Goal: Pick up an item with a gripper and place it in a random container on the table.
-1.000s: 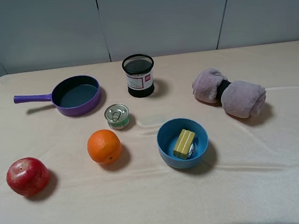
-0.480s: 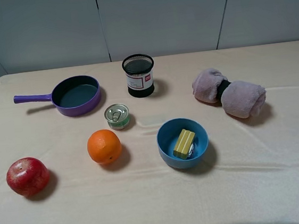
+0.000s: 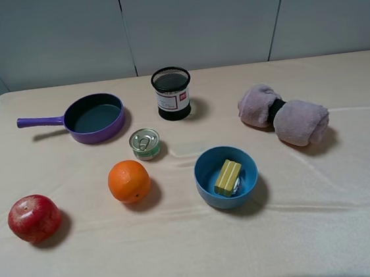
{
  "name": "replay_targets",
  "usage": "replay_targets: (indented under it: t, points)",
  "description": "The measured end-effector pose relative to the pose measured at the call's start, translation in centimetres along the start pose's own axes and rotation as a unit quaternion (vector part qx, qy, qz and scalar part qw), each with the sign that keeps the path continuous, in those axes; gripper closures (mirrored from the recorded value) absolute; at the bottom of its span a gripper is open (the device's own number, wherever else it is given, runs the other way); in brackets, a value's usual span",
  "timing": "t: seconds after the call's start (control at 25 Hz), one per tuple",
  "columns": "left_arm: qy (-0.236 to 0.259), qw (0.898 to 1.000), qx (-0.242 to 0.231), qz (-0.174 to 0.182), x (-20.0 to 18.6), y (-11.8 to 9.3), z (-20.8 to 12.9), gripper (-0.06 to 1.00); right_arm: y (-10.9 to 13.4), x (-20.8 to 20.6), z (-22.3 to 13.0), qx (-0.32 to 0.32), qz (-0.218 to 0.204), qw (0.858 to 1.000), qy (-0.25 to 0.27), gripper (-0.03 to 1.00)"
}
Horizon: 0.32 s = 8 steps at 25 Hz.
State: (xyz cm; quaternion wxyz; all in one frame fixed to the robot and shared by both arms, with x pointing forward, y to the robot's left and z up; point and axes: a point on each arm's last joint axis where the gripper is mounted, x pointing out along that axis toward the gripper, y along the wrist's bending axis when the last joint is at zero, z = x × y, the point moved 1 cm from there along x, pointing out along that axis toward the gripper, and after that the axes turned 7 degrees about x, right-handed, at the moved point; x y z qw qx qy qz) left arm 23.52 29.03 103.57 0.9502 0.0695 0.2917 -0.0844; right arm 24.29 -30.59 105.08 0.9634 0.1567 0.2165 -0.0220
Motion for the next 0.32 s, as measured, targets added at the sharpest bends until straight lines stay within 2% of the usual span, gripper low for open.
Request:
replay_targets:
  t: [0.32]
  points:
    - [0.000, 1.000, 0.000, 0.000, 0.00, 0.00, 0.00, -0.05, 0.00, 0.00, 0.00, 0.000, 0.000, 1.000, 0.000, 0.27]
